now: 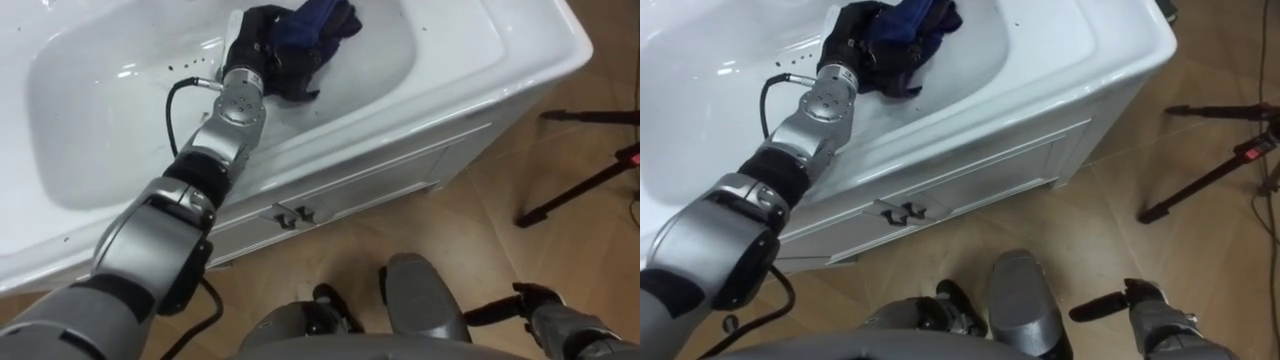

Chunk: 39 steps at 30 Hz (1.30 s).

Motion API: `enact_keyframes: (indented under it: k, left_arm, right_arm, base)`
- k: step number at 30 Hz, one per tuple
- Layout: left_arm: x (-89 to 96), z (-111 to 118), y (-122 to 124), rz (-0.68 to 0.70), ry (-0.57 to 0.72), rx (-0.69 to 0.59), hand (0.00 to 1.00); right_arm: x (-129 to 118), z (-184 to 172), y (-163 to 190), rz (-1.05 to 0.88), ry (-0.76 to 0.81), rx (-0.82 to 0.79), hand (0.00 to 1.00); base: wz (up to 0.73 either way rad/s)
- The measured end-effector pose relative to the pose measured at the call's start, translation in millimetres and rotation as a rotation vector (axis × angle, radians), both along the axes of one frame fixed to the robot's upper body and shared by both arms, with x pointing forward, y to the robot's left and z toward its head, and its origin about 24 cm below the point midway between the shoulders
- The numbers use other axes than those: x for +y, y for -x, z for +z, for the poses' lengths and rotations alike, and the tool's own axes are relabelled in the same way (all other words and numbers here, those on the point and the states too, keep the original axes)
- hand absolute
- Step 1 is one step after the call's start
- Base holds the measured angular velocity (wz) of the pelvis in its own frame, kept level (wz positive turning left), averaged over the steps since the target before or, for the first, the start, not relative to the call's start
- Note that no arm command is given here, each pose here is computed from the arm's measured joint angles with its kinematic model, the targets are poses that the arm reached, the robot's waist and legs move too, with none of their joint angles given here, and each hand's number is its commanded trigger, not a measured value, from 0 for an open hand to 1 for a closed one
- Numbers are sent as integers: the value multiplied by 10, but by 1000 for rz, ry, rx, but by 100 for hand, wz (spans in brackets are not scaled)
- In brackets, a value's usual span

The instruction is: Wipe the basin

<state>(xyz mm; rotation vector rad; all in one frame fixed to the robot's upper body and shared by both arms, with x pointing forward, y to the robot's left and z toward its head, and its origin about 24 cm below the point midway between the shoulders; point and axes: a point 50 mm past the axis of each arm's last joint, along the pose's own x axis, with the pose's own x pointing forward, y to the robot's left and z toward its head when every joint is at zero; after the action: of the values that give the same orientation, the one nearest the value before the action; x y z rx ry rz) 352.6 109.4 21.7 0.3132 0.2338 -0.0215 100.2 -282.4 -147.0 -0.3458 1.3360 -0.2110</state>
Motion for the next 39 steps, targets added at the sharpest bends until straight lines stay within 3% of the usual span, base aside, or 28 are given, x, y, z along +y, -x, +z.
enact_keyframes:
  k: [5,13,19,28,34,39]
  left_arm:
    - [28,13,-6,-27,-89,-25,100]
    - [16,63,-5,-152,-490,-160,100]
    - [131,0,29,-215,-727,-195,100]
    - [641,-313,262,-213,-1023,-108,100]
    - [937,-552,502,-207,-1146,16,100]
    - [995,-607,604,-203,-1166,28,100]
  right_arm:
    - [2,-13,50,0,0,14,0]
    - [-1,-32,143,-8,-11,43,0]
    - [-2,-29,134,2,-34,53,0]
    - [-237,69,120,-99,3,-2,0]
    - [-310,75,253,-122,19,11,0]
    - [-306,62,317,-117,19,24,0]
  base:
    - [-1]
    - [-2]
    - [-6]
    - [-6]
    - [1]
    - [2]
